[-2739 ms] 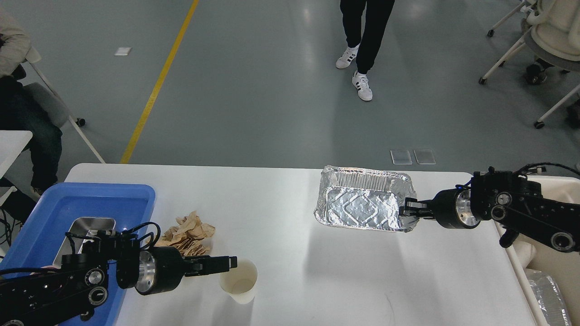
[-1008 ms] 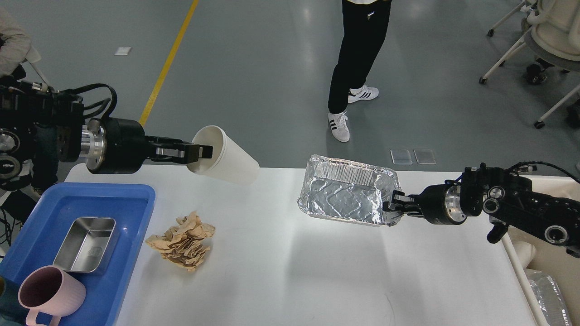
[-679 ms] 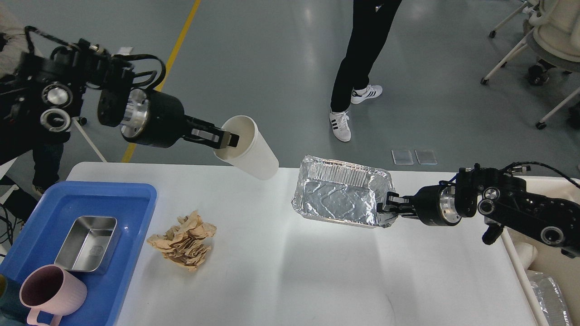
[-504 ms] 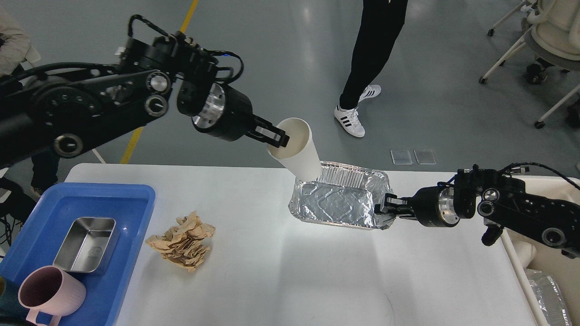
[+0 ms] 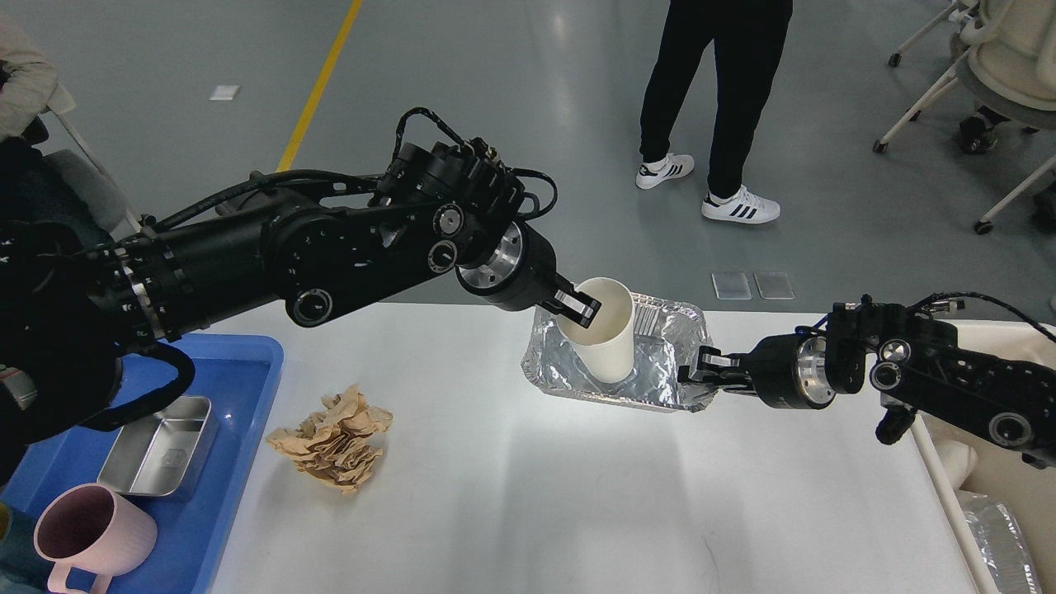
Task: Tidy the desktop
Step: 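Lower the paper cup onto the foil tray and open the left gripper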
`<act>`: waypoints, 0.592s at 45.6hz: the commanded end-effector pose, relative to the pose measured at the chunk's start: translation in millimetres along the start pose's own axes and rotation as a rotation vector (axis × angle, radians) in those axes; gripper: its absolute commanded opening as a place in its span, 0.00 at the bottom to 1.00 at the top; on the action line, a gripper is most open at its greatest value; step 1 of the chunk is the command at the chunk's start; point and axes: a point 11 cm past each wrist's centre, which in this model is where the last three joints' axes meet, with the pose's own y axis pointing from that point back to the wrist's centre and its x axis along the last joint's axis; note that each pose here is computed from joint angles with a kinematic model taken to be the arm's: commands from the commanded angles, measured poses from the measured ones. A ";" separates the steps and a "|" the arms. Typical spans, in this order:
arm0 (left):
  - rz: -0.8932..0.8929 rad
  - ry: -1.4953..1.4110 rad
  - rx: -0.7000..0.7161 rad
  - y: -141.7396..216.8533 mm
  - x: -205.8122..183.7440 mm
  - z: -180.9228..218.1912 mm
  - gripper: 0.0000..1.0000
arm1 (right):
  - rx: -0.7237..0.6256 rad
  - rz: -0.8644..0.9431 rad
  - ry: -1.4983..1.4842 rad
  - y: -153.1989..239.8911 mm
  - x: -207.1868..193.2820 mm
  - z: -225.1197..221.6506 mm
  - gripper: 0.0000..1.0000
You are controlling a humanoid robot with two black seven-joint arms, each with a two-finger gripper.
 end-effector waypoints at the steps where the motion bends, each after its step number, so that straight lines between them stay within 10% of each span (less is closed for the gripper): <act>1: 0.021 0.025 -0.005 -12.5 -3.5 0.0 0.04 | 0.005 -0.003 0.003 0.1 -0.8 -1.9 0.00; 12: 0.063 0.060 -0.014 -31.4 -4.7 5.3 0.08 | 0.011 -0.004 0.004 0.4 -1.5 -4.0 0.00; 14: 0.072 0.064 -0.010 -33.4 -2.9 5.4 0.18 | 0.009 -0.002 0.005 0.8 -1.2 -3.4 0.00; 18: 0.083 0.063 -0.006 -36.9 -1.4 7.5 0.73 | 0.009 -0.004 0.005 1.2 -1.4 -3.4 0.00; 27: 0.110 0.066 -0.023 -38.8 1.0 11.6 0.85 | 0.011 -0.006 0.004 0.5 -2.8 -3.3 0.00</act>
